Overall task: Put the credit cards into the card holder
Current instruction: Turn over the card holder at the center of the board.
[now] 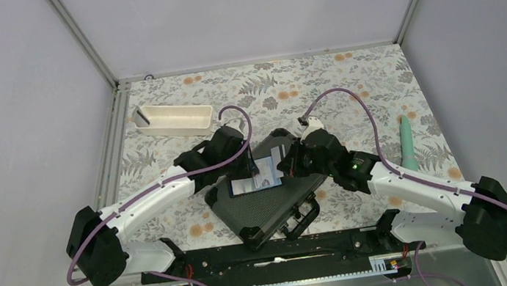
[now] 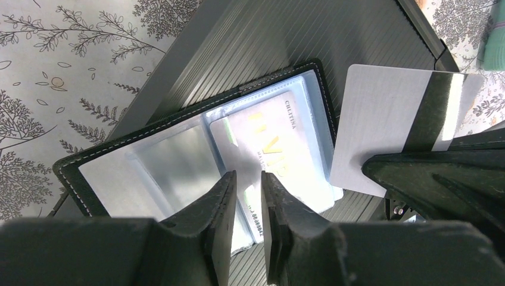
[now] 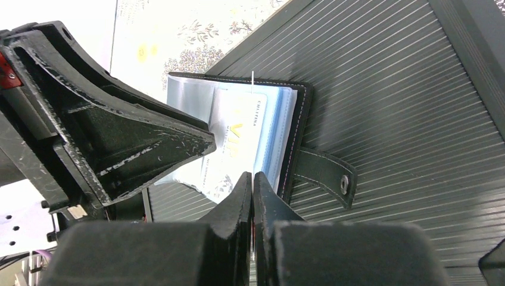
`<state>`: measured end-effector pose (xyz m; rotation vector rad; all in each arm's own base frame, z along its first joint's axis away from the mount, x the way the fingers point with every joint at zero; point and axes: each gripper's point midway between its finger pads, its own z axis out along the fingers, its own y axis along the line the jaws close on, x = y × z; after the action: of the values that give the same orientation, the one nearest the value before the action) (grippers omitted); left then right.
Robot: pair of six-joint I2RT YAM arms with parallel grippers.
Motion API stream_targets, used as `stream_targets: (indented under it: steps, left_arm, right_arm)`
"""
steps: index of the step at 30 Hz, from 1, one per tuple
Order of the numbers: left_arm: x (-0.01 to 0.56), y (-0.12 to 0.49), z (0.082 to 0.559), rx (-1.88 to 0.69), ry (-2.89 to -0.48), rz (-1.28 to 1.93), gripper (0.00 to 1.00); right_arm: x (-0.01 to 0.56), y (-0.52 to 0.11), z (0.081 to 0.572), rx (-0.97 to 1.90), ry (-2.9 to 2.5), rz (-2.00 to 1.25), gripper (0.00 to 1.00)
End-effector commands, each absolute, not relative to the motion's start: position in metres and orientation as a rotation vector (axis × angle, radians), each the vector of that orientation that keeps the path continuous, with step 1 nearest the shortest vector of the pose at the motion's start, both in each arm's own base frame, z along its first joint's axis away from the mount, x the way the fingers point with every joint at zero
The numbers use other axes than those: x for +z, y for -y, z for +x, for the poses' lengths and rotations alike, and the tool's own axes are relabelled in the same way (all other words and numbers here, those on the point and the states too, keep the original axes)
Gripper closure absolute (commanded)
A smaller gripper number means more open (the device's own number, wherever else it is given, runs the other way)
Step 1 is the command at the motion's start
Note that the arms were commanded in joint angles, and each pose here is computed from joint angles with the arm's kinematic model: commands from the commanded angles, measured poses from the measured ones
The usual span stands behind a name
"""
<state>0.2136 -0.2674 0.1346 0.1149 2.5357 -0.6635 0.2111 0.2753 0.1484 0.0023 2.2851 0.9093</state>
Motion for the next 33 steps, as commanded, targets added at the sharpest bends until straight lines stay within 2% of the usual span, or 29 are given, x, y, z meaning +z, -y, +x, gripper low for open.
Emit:
stream_targets:
  steps: [1,18,33]
  left_arm:
    - [0.133,0.273,0.215,-0.678,-2.529,0.122,0.78]
    - [0.138,0.274,0.209,-0.702,-2.524,0.127,0.83]
    - [0.134,0.273,0.207,-0.693,-2.537,0.111,0.83]
  right_arm:
    - [0.158,-0.284,0.218,0.949,-2.23,0.018,1.0]
    - [0.151,-0.259,0.221,0.808,-2.246,0.074,1.0]
    - [0.15,-0.269,0.217,0.87,-2.253,0.042,1.0]
